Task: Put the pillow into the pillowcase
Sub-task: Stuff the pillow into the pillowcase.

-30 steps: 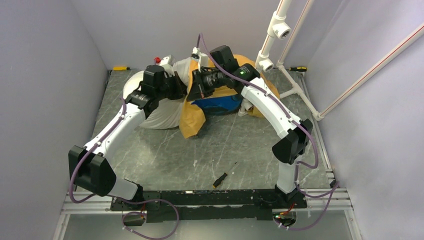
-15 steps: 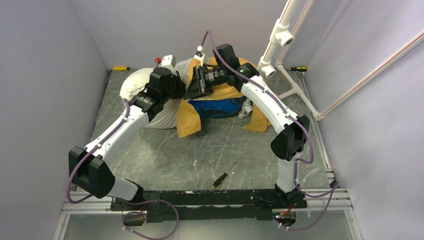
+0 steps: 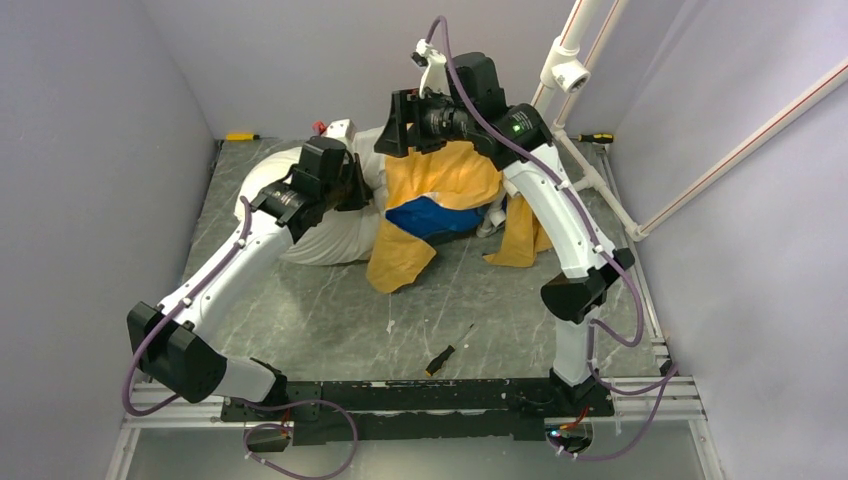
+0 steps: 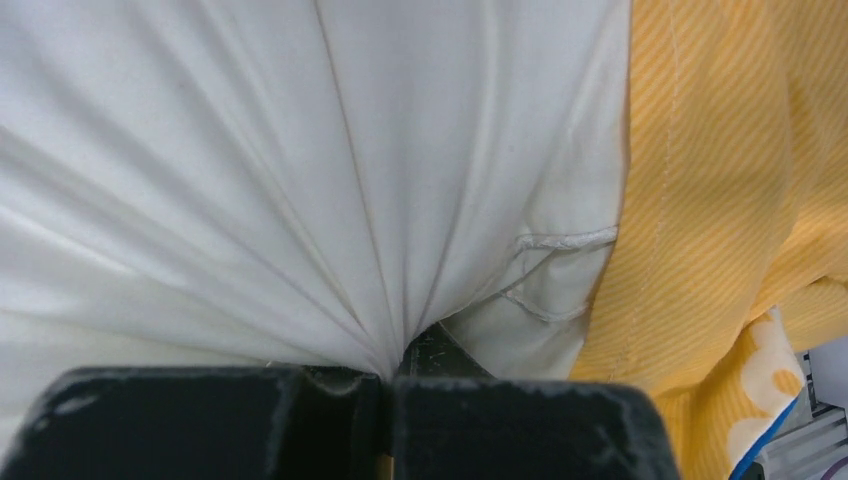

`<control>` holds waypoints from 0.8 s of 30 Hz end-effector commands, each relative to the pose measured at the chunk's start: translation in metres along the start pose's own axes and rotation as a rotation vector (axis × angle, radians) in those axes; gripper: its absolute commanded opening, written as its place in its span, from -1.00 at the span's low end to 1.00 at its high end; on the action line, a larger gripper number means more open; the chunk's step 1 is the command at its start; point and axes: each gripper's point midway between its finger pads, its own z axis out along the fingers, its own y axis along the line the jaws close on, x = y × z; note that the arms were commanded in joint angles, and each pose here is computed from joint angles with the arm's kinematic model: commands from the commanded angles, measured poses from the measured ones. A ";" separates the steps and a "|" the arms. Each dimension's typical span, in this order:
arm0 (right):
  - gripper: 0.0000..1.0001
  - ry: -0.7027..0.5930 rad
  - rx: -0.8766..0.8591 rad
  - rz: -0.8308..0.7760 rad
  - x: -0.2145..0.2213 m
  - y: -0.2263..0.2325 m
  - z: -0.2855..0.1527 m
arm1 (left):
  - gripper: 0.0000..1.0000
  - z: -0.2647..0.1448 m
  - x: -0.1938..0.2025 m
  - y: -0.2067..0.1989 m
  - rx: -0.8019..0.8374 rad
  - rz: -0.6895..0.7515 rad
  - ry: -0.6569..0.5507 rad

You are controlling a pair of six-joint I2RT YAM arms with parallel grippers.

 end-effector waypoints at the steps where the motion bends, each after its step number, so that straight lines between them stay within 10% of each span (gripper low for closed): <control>1: 0.41 -0.063 0.184 -0.029 -0.010 -0.029 -0.008 | -1.00 -0.016 -0.026 -0.023 0.091 -0.011 -0.063; 15: 0.16 0.065 0.344 -0.077 0.033 -0.078 0.037 | -1.00 -0.018 -0.010 -0.023 0.109 -0.024 -0.015; 24: -0.84 -0.037 0.137 -0.091 0.005 -0.034 0.018 | -1.00 -0.015 -0.011 -0.022 0.101 -0.010 -0.013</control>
